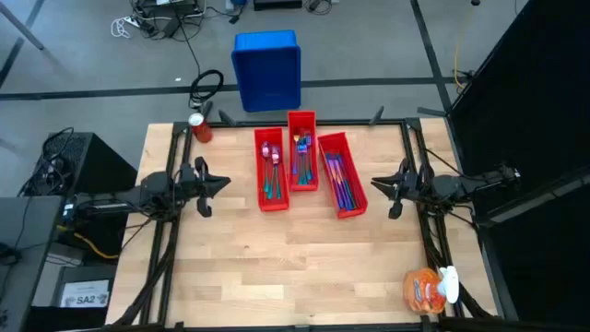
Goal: Sort silverware
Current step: Return to Home Position
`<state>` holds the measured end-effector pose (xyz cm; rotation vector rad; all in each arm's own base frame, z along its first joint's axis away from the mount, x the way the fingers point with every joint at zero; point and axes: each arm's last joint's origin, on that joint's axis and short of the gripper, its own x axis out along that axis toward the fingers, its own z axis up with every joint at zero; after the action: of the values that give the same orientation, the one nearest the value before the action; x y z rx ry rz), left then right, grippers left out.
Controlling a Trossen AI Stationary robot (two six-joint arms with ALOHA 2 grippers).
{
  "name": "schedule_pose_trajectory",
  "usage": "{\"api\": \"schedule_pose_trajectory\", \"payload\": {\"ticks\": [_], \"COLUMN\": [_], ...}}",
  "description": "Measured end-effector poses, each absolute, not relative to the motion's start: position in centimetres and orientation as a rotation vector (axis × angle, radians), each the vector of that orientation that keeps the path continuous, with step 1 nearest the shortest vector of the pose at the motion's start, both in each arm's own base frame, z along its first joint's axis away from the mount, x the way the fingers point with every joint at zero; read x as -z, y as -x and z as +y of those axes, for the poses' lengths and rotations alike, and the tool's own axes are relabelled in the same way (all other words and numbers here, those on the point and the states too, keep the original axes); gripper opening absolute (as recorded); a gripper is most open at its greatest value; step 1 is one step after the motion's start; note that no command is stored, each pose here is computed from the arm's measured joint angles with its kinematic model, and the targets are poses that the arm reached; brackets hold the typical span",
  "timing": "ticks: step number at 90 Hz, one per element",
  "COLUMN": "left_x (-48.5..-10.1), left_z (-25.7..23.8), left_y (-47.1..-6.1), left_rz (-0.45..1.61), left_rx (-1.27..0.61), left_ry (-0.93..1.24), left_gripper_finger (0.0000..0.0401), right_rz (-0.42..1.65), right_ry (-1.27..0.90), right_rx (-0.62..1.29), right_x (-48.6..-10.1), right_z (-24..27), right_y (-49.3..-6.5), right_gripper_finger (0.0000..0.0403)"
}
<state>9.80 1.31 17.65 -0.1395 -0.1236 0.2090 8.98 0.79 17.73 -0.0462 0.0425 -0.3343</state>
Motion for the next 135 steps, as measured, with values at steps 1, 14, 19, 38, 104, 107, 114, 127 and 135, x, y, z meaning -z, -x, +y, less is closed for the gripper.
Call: {"api": "schedule_pose_trajectory", "payload": {"ticks": [1, 14, 19, 38, 104, 107, 114, 127, 135], "left_x": [-17.65, -17.65, -17.64, -17.65, -17.64, -17.65, -17.65, -17.65, -17.64], "left_z": [1.31, 1.31, 1.31, 1.31, 1.31, 1.31, 1.31, 1.31, 1.31], "left_y": [-9.81, -9.80, -9.81, -9.80, -9.81, -9.80, -9.81, -9.80, -9.80], "left_rz": [-0.123, -0.124, -0.123, -0.124, -0.123, -0.124, -0.123, -0.124, -0.123], "left_rx": [-0.209, -0.209, -0.209, -0.209, -0.210, -0.209, -0.209, -0.209, -0.209], "left_ry": [0.140, 0.140, 0.140, 0.140, 0.140, 0.140, 0.140, 0.140, 0.140], "left_gripper_finger": [0.0000, 0.0000, 0.0000, 0.0000, 0.0000, 0.0000, 0.0000, 0.0000, 0.0000], "right_rz": [0.042, 0.042, 0.042, 0.042, 0.042, 0.043, 0.042, 0.042, 0.043], "right_ry": [0.046, 0.046, 0.046, 0.046, 0.046, 0.047, 0.046, 0.046, 0.046], "right_rx": [0.334, 0.334, 0.335, 0.334, 0.334, 0.334, 0.334, 0.334, 0.334], "right_x": [-17.73, -17.73, -17.73, -17.73, -17.74, -17.74, -17.74, -17.74, -17.73], "right_z": [0.79, 0.79, 0.79, 0.79, 0.79, 0.79, 0.79, 0.79, 0.79], "right_y": [-8.98, -8.98, -8.98, -8.98, -8.98, -8.98, -8.98, -8.98, -8.98], "right_gripper_finger": [0.0033, 0.0035, 0.0036, 0.0032, 0.0027, 0.0026, 0.0024, 0.0029, 0.0032]}}
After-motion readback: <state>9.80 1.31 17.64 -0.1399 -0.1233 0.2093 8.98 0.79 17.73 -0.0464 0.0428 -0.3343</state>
